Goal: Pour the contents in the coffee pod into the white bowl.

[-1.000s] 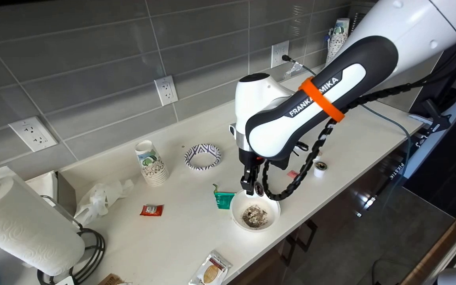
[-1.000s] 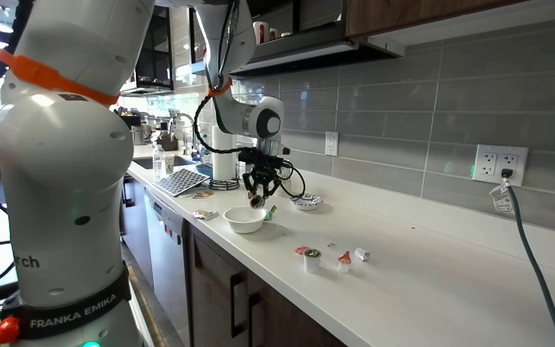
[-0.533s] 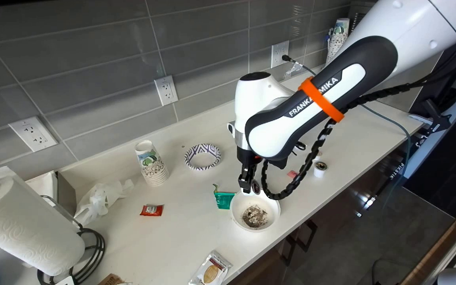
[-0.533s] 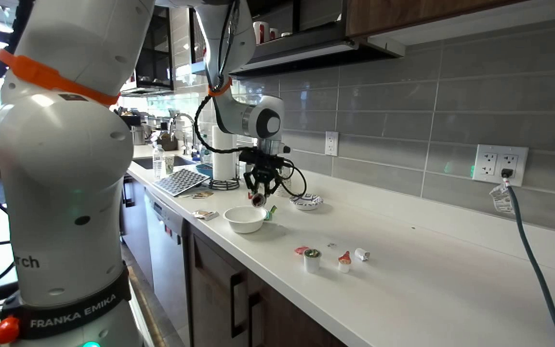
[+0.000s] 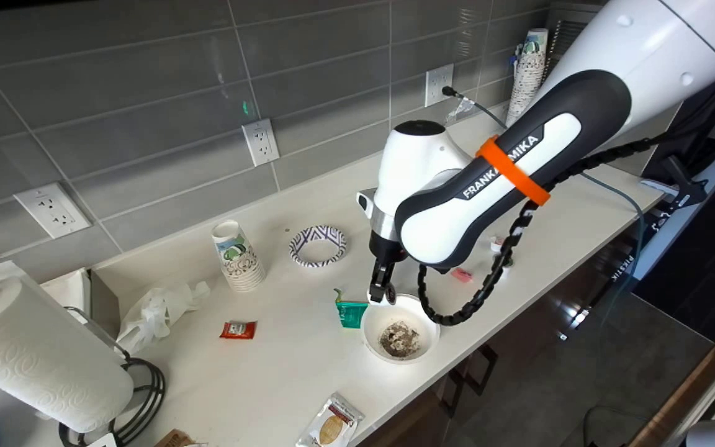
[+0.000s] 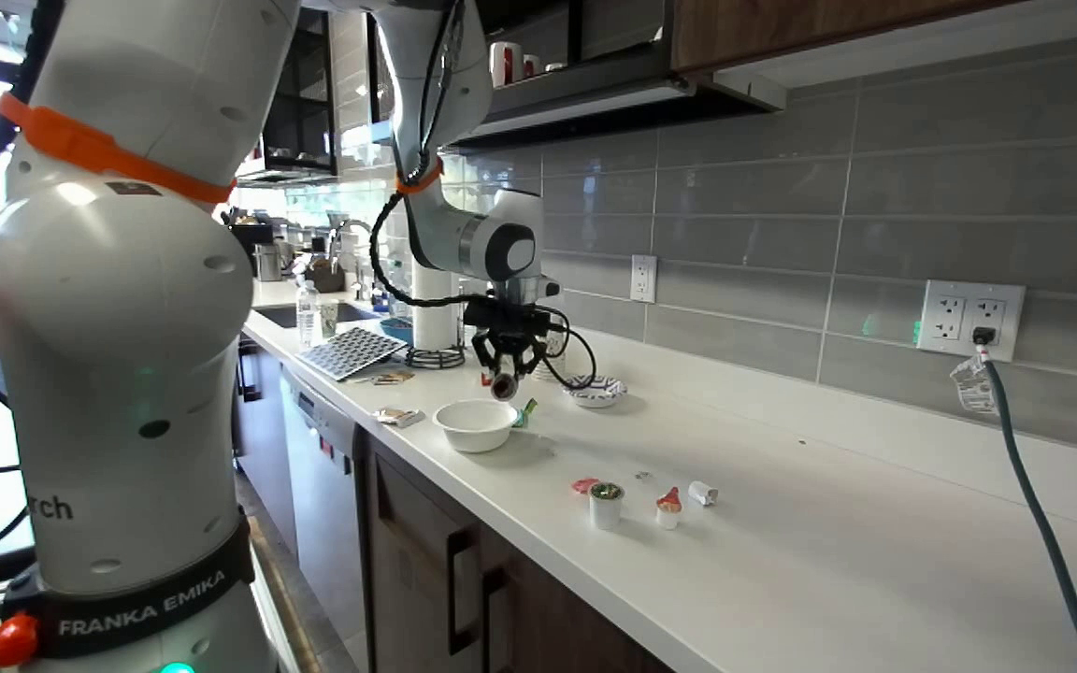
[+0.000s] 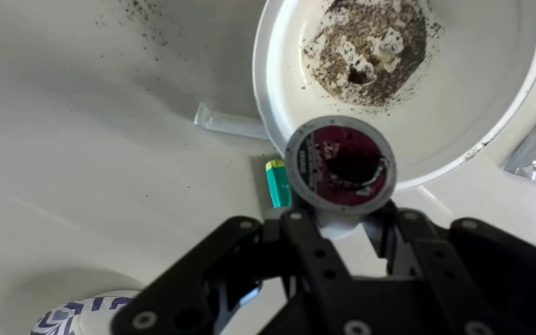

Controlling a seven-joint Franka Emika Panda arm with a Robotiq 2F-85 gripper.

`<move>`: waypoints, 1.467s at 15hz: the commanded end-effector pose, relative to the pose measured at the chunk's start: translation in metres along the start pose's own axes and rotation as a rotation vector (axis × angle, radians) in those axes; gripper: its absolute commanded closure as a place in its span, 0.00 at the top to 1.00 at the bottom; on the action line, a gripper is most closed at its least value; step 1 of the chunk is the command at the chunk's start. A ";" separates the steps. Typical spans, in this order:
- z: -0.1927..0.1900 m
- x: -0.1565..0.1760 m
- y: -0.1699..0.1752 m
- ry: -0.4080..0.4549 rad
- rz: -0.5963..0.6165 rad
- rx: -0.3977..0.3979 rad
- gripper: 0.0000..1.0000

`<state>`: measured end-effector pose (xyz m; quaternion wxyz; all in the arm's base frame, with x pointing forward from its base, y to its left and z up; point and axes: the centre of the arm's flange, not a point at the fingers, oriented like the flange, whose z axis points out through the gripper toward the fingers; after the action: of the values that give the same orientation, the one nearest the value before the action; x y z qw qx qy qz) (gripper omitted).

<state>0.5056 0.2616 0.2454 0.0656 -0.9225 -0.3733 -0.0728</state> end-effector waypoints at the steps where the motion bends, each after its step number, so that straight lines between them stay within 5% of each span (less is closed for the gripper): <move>1: -0.015 -0.027 0.000 0.049 0.001 0.009 0.08; 16: -0.039 -0.050 -0.013 0.062 -0.011 0.006 0.08; 22: -0.039 -0.063 -0.022 0.228 -0.055 0.033 0.08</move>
<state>0.4626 0.2406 0.2732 0.1012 -0.9067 -0.3828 -0.1449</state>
